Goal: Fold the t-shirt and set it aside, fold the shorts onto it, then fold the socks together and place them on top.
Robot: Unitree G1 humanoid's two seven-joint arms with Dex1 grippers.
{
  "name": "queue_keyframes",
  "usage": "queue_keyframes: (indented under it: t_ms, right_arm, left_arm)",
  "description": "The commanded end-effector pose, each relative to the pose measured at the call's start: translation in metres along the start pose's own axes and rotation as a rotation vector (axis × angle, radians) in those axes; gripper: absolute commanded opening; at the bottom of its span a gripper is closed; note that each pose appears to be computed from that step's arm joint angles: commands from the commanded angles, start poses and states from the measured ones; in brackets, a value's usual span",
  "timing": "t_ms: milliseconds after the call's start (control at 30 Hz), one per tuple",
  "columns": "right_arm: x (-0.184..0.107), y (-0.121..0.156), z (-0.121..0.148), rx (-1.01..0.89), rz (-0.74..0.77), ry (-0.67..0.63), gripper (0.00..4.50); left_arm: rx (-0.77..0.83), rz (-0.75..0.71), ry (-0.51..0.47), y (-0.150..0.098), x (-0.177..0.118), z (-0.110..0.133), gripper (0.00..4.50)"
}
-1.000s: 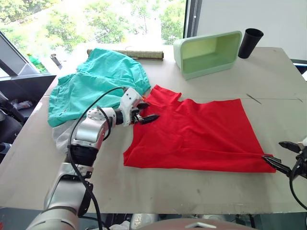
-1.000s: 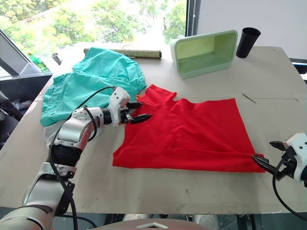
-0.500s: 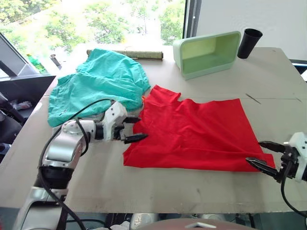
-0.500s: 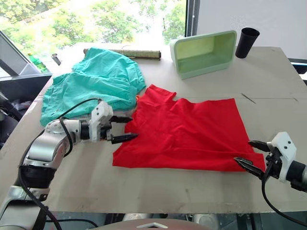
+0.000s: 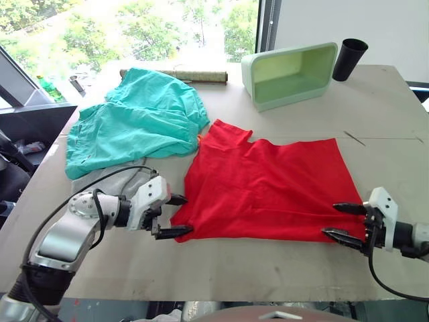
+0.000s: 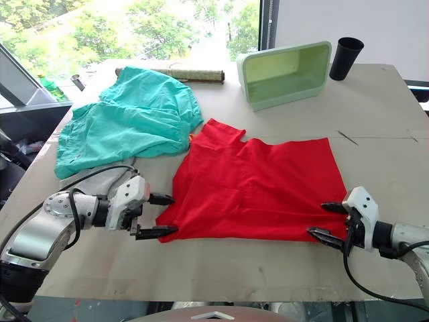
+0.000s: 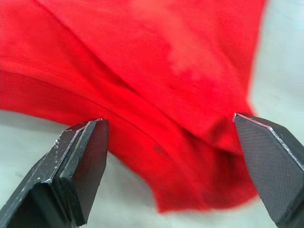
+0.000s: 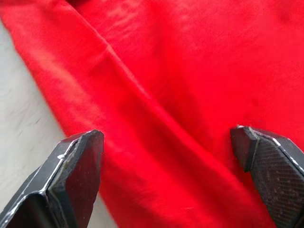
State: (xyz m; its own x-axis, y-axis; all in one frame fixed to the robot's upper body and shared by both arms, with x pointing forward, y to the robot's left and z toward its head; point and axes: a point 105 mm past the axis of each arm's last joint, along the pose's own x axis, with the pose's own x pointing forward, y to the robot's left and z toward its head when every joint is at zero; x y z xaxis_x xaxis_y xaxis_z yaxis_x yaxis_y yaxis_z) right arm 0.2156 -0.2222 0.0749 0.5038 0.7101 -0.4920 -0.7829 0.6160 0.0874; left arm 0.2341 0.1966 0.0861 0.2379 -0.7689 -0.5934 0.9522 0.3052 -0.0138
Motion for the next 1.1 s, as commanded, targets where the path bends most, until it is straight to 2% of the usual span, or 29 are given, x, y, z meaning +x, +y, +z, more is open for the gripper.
queue_keyframes:
  t_ms: [33,233,367,400,533,633,767,867,1100]
  right_arm:
    - [-0.008,0.008,-0.019,0.066,0.036,0.103,4.5]
    - [-0.025,0.022,-0.034,0.135,0.078,0.186,4.5]
    - [-0.03,0.026,-0.037,0.135,0.075,0.197,4.5]
    - [-0.03,0.024,-0.035,0.117,0.061,0.184,4.5]
    - [-0.026,0.002,-0.005,0.083,-0.068,-0.011,4.5]
    - [-0.034,-0.001,0.003,0.06,-0.085,-0.042,4.5]
    - [-0.056,-0.017,0.02,0.091,-0.189,-0.145,4.5]
    - [-0.075,-0.018,0.01,0.098,-0.23,-0.079,4.5]
    - [-0.094,-0.006,-0.036,0.223,-0.28,0.052,4.5]
  left_arm:
    - [-0.06,-0.084,0.069,-0.019,-0.005,-0.014,4.47]
    - [-0.111,-0.191,0.148,-0.041,-0.012,-0.028,4.47]
    - [-0.119,-0.255,0.195,-0.053,-0.015,-0.035,4.47]
    - [-0.115,-0.254,0.198,-0.053,-0.015,-0.036,4.47]
    - [-0.098,-0.218,0.19,-0.043,-0.013,-0.036,4.47]
    - [-0.098,-0.232,0.188,-0.043,-0.016,-0.036,4.47]
    - [-0.064,-0.174,0.084,-0.031,-0.014,-0.022,4.47]
    - [-0.064,-0.15,0.004,-0.027,-0.014,-0.008,4.47]
    - [-0.058,-0.151,0.034,-0.037,-0.009,-0.019,4.47]
